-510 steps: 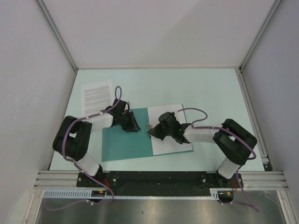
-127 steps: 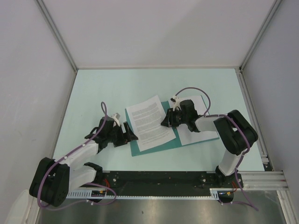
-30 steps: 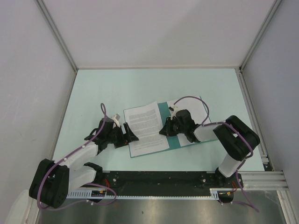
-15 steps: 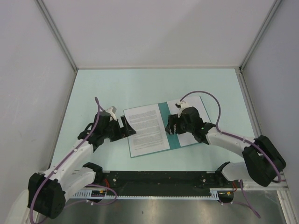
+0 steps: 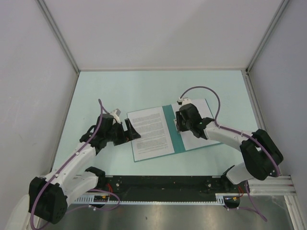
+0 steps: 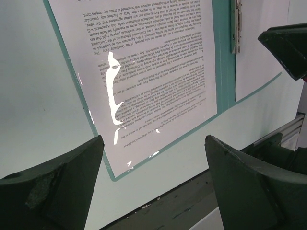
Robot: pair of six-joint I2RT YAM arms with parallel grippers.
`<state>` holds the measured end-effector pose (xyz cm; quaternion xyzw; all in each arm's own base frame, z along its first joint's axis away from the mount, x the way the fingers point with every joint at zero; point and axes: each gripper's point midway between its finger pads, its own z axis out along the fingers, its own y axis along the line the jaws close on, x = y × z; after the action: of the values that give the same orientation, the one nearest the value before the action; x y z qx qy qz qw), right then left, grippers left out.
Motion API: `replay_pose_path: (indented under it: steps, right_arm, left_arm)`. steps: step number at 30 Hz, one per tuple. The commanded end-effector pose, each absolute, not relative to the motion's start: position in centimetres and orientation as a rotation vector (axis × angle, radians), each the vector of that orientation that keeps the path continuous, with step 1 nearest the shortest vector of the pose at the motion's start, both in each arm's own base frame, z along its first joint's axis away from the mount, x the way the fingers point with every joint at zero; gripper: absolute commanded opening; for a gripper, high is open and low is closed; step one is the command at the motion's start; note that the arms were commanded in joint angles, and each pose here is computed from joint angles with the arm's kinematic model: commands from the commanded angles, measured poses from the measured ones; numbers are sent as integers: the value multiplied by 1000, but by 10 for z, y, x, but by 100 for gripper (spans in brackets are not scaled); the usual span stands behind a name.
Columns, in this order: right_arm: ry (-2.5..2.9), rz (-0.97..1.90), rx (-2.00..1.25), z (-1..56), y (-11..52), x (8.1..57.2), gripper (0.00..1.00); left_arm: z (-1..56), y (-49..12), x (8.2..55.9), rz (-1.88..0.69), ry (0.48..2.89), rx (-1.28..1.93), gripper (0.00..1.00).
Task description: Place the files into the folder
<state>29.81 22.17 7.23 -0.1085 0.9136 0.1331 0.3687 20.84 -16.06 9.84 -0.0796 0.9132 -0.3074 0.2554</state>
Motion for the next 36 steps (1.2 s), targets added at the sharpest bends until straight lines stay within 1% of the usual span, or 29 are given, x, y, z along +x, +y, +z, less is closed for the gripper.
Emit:
replay_pose_path:
  steps: [1,8,20,21,29,36]
  right_arm:
    - [2312,230,-314,81,226,320,29]
    - [2351,125,-390,59,235,332,33]
    - [2403,85,-441,31,248,331,28]
    - [2408,76,-445,29,248,330,25]
    - [2433,-90,-409,7,239,321,22]
    - [2458,-248,-390,-14,232,313,8]
  left_arm:
    - [98,-163,201,-880,2474,-225,93]
    - [92,-163,196,-893,2483,-230,93]
    - [89,-164,198,-895,2488,-236,92]
    - [88,-165,198,-896,2489,-238,92]
    - [83,-156,200,-832,2494,-311,93]
    - [76,-143,203,-735,2495,-430,94]
